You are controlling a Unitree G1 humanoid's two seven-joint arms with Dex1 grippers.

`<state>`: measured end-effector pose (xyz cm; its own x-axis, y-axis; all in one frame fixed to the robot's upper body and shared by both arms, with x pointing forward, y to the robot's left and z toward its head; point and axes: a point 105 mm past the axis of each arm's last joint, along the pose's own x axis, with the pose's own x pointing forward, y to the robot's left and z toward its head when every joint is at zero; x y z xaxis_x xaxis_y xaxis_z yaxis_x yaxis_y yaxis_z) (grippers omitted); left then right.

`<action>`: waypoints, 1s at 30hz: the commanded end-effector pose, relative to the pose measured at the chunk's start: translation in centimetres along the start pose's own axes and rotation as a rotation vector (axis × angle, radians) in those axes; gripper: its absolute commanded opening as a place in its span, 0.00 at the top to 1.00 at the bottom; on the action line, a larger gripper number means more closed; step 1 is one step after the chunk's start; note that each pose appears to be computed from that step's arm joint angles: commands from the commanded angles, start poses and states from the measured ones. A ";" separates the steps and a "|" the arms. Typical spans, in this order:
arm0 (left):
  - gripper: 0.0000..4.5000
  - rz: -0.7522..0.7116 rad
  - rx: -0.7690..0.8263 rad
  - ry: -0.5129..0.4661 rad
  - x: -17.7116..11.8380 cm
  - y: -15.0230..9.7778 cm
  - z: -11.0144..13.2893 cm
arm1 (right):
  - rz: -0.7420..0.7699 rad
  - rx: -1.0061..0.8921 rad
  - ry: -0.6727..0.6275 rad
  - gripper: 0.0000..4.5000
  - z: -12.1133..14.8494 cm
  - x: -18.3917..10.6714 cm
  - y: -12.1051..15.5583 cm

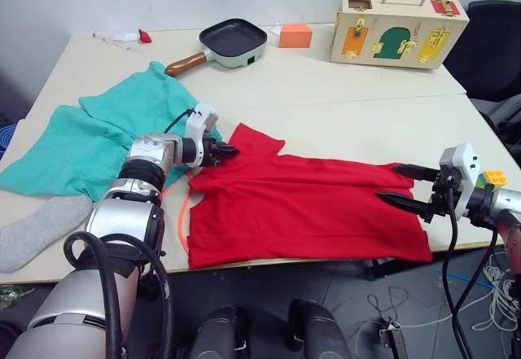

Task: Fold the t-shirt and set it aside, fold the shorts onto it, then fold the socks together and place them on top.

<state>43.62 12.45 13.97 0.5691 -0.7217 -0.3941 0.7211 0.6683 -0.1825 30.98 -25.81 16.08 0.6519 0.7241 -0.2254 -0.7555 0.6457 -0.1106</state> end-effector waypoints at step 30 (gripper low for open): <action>1.00 -0.554 0.944 -0.179 -7.7 -5.0 -1.6 | -0.053 0.005 -0.003 0.00 -0.2 -2.2 -0.1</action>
<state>36.40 14.59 16.52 0.1573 -0.9569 -0.2440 0.8914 0.0313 0.4521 29.87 -26.89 14.83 0.6747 0.6987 -0.2380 -0.7293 0.6806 -0.0694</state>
